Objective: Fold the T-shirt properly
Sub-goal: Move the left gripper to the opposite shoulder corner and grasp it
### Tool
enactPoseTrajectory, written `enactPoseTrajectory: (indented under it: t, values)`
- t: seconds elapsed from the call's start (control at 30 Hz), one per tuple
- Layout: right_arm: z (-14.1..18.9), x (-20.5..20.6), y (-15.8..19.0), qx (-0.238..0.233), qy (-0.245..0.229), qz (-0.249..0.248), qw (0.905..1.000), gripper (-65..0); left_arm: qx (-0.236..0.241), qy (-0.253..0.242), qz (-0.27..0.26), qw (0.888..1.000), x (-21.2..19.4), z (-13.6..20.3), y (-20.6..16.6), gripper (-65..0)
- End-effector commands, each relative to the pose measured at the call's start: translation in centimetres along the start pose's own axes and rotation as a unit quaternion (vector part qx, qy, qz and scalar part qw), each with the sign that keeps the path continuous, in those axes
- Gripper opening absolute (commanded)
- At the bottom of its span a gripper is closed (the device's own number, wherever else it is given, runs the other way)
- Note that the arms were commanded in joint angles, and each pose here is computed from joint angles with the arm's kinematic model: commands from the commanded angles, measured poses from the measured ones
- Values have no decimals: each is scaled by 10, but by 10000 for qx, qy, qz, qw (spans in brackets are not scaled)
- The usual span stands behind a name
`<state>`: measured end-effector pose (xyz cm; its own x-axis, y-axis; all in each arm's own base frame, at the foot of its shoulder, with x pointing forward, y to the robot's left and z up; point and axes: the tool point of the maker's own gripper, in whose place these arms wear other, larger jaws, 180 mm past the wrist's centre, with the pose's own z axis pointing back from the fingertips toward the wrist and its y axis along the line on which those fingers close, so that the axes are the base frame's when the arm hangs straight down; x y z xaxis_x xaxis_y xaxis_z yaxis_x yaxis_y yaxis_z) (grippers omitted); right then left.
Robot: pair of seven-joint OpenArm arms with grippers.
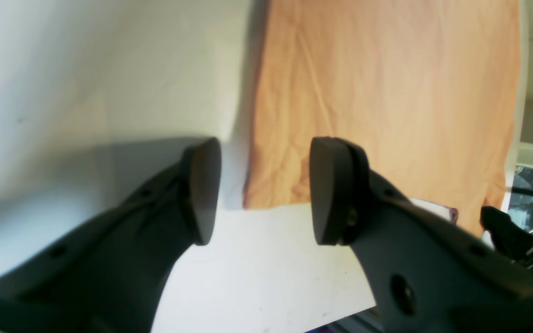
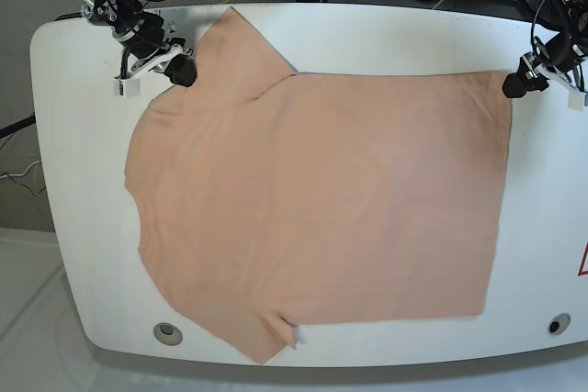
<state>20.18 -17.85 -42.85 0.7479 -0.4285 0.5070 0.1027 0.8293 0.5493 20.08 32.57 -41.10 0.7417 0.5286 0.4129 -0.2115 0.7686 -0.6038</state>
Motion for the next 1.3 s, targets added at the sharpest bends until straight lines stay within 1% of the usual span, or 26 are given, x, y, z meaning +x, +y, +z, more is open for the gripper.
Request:
enactPoseTrajectory:
  t: [0.0,0.13,0.2,0.27,0.33,0.6,0.93,1.07,1.27]
  values:
    - [3,4,-1,-25,5,69,10000,-650,151,188,-90,9997,-7,6,7,-390]
    - [3,3,0,-21,13,66,10000,-650,82,288,-211,9993,-15,6,5,-396]
    - [3,3,-1,-24,16,54,10000,-650,16,340,-337,9989,-19,7,4,-398]
    - [3,3,-1,-19,4,60,10000,-650,-79,407,-644,9971,-22,7,1,-393]
    - [3,3,-1,-25,10,61,10000,-650,-113,429,-703,9965,-23,7,0,-395]
    - [3,4,0,-22,-1,78,10000,-650,-238,592,-729,9953,-26,-5,-9,-391]
    - [3,4,-1,-24,-13,50,10000,-650,-331,537,-742,9952,-18,-14,-17,-393]
    - [4,4,-2,-35,10,73,10000,-650,-320,497,-713,9957,-17,-11,-16,-453]
    - [4,4,-2,-30,5,73,10000,-650,-313,314,-687,9966,-11,-11,-15,-636]
